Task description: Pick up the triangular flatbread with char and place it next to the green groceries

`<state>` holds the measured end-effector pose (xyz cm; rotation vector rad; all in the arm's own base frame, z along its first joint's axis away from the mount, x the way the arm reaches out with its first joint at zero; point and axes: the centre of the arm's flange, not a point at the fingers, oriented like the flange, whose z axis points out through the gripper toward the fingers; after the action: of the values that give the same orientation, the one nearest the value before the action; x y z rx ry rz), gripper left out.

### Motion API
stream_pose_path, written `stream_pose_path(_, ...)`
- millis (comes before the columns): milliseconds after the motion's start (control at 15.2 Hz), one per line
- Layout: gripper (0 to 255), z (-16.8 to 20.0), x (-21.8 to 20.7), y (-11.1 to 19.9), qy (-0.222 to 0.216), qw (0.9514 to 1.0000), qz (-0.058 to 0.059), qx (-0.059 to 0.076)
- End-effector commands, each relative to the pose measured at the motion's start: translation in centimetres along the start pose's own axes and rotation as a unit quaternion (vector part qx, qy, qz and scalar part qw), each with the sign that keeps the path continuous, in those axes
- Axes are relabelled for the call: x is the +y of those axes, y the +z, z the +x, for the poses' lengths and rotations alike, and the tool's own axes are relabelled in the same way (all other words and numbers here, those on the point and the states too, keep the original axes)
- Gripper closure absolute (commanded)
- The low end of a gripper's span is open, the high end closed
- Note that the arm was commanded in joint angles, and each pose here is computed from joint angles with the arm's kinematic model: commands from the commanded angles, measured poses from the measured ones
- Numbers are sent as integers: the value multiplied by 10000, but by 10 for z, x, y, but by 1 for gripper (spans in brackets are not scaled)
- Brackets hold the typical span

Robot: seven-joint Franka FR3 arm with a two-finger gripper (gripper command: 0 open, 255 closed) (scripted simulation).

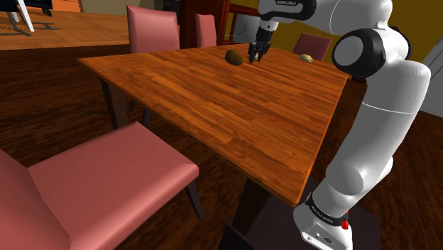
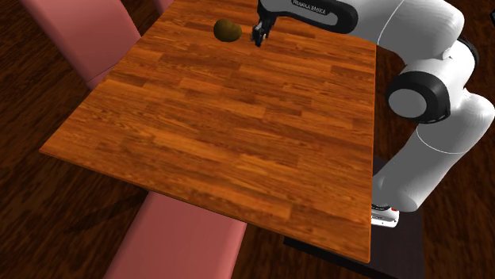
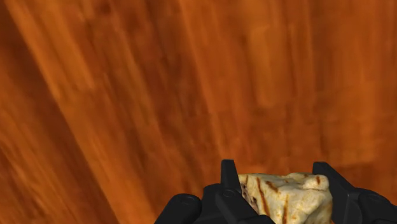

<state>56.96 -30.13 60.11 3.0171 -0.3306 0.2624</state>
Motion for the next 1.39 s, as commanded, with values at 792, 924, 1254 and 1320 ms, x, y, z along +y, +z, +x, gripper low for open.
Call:
stream_pose_path(792, 255, -11, -4, 60, 0, 10000, -1, 4)
stream_pose_path(924, 255, -11, -4, 60, 0, 10000, -1, 4)
stream_pose_path(1254, 0, -11, -4, 60, 0, 10000, -1, 4)
stream_pose_path(1320, 0, -11, -4, 60, 0, 10000, -1, 4)
